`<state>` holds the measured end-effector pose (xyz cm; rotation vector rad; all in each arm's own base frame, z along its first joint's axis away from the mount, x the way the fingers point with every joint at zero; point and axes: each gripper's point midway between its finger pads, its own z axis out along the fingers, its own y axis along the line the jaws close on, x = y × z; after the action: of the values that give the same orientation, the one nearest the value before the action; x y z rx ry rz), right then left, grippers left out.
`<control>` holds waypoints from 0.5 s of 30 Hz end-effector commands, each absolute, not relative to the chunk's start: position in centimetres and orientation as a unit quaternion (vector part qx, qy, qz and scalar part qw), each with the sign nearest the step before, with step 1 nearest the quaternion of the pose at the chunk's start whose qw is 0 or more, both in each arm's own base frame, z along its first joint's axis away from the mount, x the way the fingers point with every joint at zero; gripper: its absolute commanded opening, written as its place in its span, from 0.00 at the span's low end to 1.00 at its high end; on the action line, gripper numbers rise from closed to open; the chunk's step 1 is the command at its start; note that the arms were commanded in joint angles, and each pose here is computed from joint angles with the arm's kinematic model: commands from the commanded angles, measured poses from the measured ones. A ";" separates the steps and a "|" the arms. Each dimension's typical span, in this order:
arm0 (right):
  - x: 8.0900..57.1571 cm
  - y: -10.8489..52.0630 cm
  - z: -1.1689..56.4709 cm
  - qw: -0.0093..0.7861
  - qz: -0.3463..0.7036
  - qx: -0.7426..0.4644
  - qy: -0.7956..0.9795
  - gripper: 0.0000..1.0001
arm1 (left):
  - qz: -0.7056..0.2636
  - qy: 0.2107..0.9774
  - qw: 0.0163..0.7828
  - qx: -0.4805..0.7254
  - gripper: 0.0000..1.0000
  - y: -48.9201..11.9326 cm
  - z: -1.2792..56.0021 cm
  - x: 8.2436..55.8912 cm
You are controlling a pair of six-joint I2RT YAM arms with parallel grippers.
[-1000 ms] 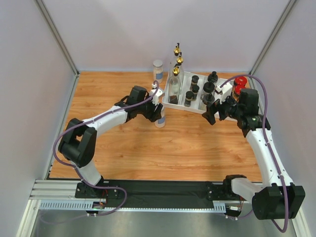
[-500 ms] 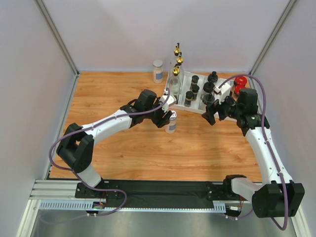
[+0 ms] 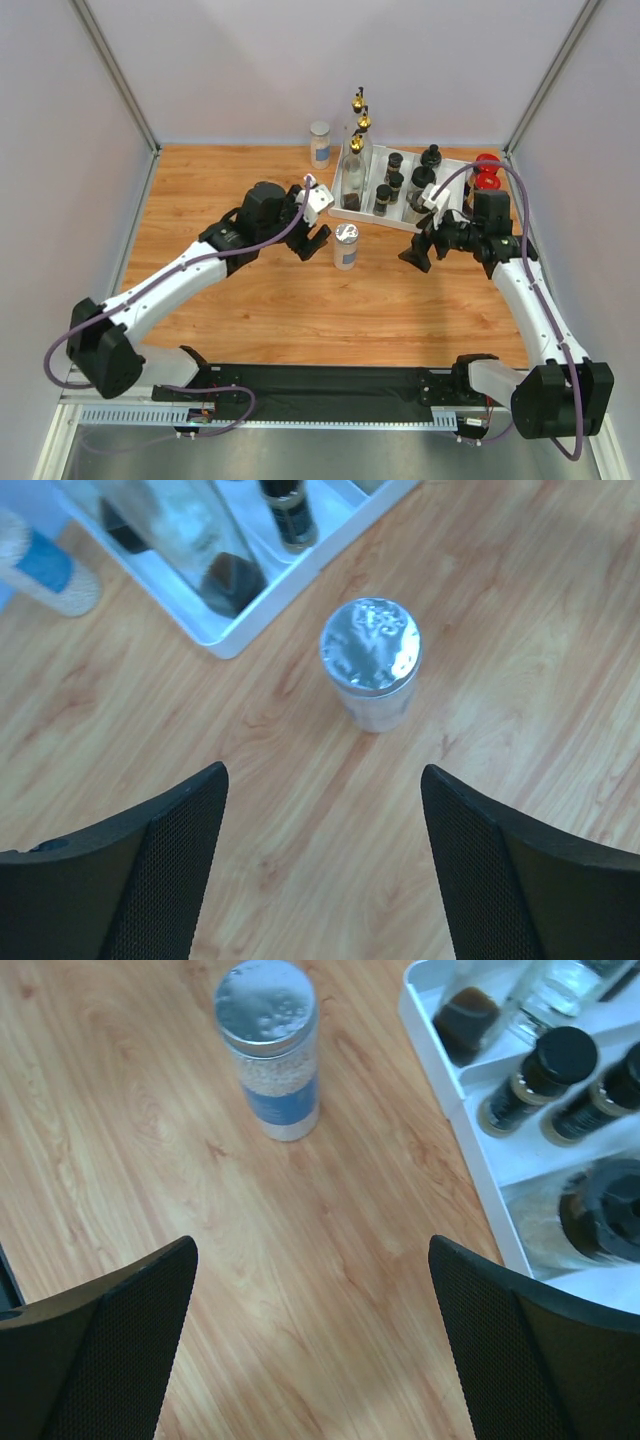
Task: Organize the condiment bottles
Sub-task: Move the bottle to the center of the board, then pick up the bottle from the center of the board.
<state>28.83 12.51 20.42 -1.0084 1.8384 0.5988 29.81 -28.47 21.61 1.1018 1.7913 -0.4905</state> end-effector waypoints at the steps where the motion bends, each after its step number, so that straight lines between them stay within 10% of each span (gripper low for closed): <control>1: 27.3 14.4 20.0 0.467 0.279 -0.477 0.690 1.00 | -0.131 0.751 0.496 0.416 0.86 -24.6 23.8 29.7; 15: 27.6 15.2 17.1 0.467 0.219 -0.587 0.624 1.00 | 0.019 0.753 0.600 0.269 1.00 -10.9 25.9 24.5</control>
<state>25.89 14.94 15.67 -1.4057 1.5935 0.5992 24.25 -13.57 26.22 0.7137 1.7430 -0.0832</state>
